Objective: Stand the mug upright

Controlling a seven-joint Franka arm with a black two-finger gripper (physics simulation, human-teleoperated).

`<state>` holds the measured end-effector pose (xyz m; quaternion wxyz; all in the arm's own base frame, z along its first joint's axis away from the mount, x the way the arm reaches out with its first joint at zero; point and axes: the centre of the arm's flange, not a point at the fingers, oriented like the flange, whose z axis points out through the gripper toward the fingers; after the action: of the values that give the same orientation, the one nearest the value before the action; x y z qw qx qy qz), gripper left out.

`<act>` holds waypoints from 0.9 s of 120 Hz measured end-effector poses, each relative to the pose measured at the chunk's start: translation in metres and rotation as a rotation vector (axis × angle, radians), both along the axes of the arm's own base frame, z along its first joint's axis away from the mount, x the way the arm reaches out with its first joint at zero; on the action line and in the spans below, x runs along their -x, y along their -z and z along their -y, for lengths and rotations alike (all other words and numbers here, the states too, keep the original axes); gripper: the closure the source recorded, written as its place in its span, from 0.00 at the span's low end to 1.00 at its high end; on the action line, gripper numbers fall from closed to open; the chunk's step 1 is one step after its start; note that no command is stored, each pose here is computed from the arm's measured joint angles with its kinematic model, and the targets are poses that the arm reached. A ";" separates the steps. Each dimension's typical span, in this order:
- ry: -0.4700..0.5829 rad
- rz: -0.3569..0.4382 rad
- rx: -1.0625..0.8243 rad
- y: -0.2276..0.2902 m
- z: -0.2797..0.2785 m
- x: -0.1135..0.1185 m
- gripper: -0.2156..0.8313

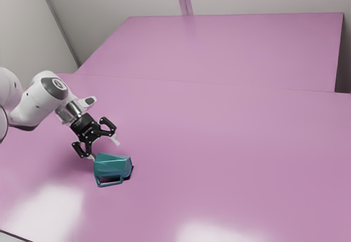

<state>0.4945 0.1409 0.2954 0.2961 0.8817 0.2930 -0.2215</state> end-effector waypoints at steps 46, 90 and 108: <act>-0.026 0.012 0.067 0.004 0.017 -0.006 0.57; 0.007 0.035 0.071 -0.009 0.039 -0.019 0.90; 0.041 0.050 0.054 -0.021 0.053 -0.022 0.92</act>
<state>0.5169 0.0883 0.3167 0.3224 0.8845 0.2612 -0.2134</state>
